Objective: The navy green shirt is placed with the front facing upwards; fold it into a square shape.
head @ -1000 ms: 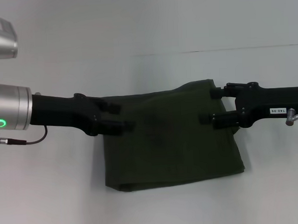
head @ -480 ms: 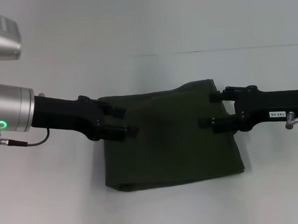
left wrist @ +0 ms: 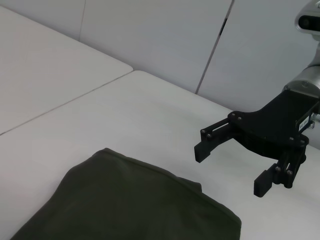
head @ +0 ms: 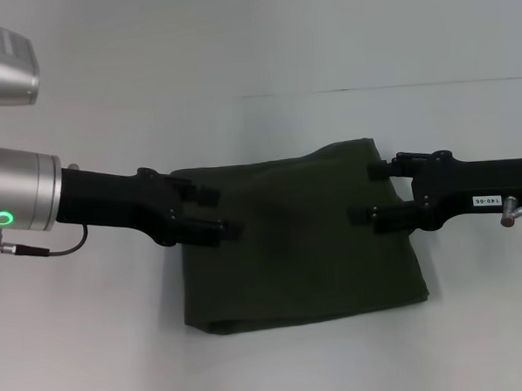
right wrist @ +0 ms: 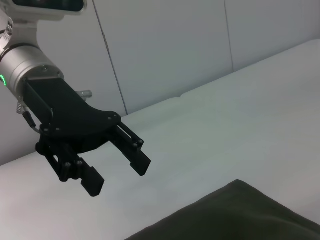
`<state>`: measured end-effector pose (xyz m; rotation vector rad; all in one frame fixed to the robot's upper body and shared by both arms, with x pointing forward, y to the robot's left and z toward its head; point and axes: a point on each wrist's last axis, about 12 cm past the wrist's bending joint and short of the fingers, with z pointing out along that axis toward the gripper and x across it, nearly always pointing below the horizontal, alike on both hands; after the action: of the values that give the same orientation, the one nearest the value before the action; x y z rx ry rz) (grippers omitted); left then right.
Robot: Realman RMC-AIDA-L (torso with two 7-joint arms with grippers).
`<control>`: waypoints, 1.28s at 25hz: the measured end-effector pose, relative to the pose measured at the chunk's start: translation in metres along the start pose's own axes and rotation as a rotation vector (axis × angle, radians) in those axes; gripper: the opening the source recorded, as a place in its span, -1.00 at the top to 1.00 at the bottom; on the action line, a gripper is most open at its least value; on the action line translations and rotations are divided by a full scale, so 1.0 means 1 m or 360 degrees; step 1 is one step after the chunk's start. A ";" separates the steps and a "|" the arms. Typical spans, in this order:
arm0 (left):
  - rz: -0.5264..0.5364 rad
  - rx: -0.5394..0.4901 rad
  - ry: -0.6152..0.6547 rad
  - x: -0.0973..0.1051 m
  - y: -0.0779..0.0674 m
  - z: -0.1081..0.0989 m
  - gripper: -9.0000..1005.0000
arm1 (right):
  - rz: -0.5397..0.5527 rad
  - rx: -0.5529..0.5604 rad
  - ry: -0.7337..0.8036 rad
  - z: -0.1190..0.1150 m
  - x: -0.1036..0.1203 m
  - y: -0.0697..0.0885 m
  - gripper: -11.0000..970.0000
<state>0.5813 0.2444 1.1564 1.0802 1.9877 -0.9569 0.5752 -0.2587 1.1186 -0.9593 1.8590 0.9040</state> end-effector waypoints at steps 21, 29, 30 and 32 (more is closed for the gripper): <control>-0.0019 -0.0010 -0.0014 0.003 0.000 -0.001 -0.42 | 0.0001 -0.0002 -0.0001 0.001 0.000 0.000 -0.94; -0.0017 -0.0011 -0.0011 0.003 0.000 0.000 -0.42 | 0.0001 -0.0002 -0.0001 0.001 0.000 0.000 -0.94; -0.0017 -0.0012 -0.0010 0.003 0.000 0.000 -0.42 | 0.0001 -0.0002 -0.0001 0.001 0.000 0.000 -0.94; -0.0017 -0.0013 -0.0009 0.003 0.000 0.000 -0.42 | 0.0001 -0.0002 -0.0001 0.001 0.000 0.000 -0.94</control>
<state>0.5801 0.2461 1.1540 1.0626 1.9932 -0.9558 0.5751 -0.2580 1.1184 -0.9591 1.8583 0.9059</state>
